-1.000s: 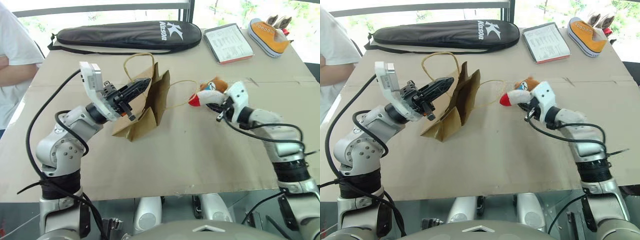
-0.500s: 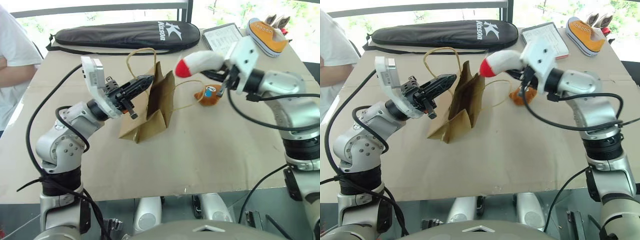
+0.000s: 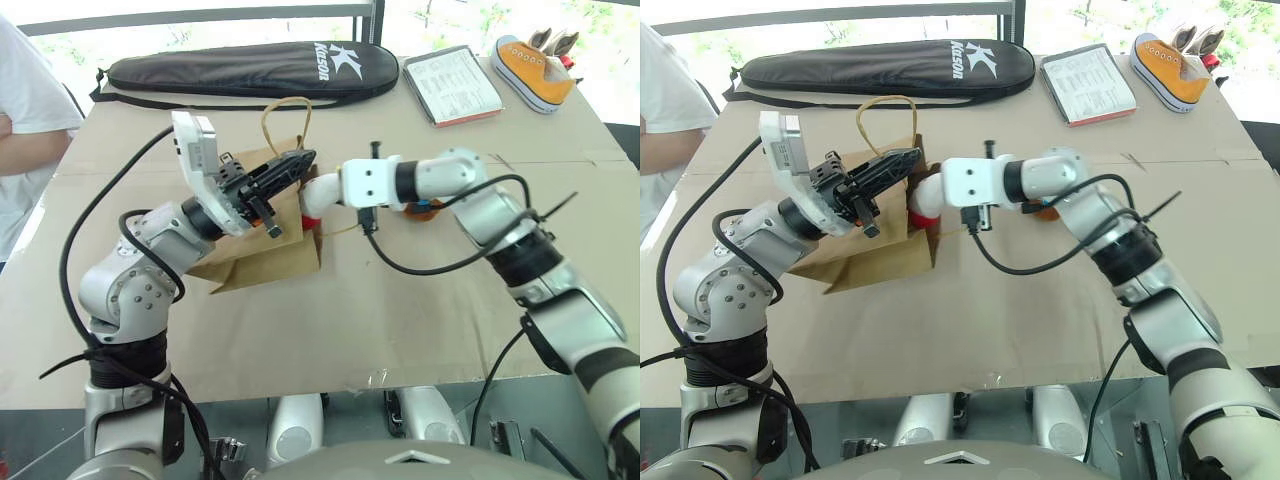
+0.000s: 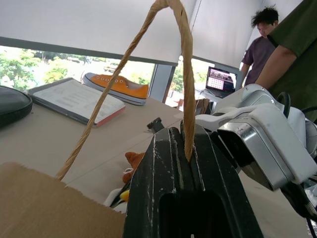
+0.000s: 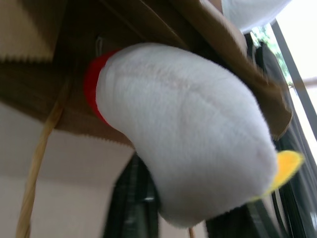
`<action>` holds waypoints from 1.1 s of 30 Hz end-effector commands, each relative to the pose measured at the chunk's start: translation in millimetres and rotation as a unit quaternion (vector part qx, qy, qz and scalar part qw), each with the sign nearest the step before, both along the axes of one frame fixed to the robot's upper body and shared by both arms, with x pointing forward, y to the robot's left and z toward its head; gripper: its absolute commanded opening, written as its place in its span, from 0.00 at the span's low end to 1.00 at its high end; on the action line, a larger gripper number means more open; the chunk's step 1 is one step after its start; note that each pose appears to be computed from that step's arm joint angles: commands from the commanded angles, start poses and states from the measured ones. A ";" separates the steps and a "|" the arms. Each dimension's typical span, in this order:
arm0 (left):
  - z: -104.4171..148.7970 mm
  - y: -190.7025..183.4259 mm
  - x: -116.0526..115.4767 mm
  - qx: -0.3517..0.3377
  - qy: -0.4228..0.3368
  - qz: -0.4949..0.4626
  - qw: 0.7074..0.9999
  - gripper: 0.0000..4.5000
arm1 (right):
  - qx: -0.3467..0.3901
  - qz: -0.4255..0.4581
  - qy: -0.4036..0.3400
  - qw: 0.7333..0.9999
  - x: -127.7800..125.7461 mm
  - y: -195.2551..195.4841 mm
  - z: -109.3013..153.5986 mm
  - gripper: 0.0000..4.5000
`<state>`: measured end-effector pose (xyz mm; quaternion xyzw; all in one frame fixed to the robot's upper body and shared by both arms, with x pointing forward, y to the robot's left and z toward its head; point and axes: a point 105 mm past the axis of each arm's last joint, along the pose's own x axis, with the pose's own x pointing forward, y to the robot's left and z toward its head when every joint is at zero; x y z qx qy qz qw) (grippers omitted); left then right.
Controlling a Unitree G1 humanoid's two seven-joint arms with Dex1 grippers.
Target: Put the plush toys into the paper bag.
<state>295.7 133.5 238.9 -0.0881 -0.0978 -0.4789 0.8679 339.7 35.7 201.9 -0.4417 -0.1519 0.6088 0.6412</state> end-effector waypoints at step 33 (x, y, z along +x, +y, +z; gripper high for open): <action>7.2 -42.7 -6.7 0.013 -0.187 -0.155 0.970 0.00 | 0.022 -0.102 0.008 0.995 -14.7 -61.0 5.5 0.01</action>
